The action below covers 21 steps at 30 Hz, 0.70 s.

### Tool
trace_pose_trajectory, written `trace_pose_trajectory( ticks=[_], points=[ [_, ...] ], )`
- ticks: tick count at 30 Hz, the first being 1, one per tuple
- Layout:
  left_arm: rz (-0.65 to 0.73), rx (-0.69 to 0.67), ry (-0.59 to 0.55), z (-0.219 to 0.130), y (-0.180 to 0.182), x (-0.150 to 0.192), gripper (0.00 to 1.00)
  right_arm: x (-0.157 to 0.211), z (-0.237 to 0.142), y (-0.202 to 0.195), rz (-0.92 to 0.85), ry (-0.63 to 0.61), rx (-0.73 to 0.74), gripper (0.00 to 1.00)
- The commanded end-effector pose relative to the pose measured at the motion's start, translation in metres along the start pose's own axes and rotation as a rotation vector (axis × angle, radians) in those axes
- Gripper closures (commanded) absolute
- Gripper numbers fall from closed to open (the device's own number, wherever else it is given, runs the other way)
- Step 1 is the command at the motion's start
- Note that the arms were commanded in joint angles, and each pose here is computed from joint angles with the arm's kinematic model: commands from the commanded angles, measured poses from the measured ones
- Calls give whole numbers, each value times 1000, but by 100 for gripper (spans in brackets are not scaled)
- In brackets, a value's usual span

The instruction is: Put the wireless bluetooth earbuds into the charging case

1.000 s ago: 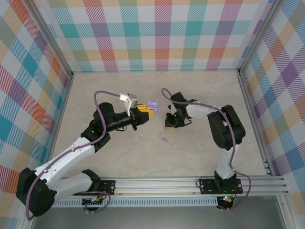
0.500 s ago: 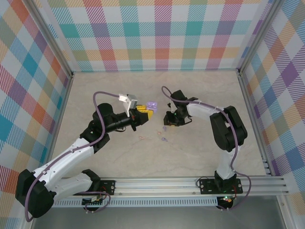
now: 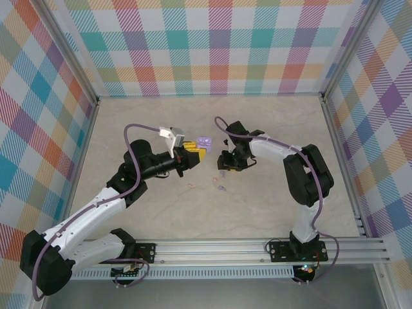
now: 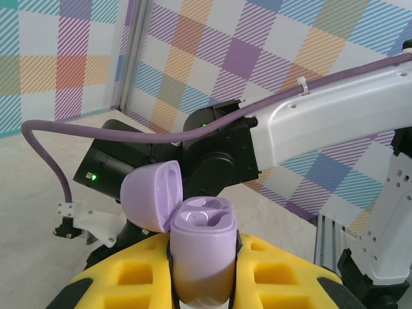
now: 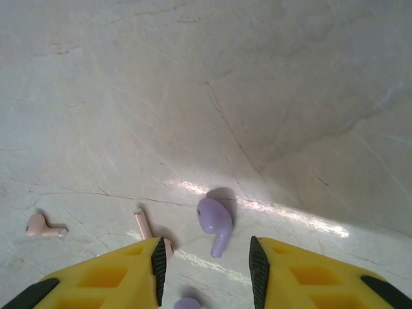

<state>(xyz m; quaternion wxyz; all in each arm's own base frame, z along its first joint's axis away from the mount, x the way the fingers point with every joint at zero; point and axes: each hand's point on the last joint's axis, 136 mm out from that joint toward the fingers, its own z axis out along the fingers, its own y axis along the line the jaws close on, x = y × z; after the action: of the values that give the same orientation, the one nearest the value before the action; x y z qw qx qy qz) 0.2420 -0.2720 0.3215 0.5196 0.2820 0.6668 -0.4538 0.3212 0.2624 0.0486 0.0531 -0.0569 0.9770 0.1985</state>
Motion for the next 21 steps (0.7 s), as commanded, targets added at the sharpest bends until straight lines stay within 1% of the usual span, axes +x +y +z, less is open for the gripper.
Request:
trace_pose_trajectory(
  ticks=[1,9,21],
  points=[
    [16,8,-1,-3,-5,1,83,4,7,-2,32,29,57,60],
    [23,15,-1,-3,-7,1,82,2,13,-6,51,33,157,61],
    [25,16,-1,-3,-7,1,82,5,22,-6,66,56,221,61]
  ],
)
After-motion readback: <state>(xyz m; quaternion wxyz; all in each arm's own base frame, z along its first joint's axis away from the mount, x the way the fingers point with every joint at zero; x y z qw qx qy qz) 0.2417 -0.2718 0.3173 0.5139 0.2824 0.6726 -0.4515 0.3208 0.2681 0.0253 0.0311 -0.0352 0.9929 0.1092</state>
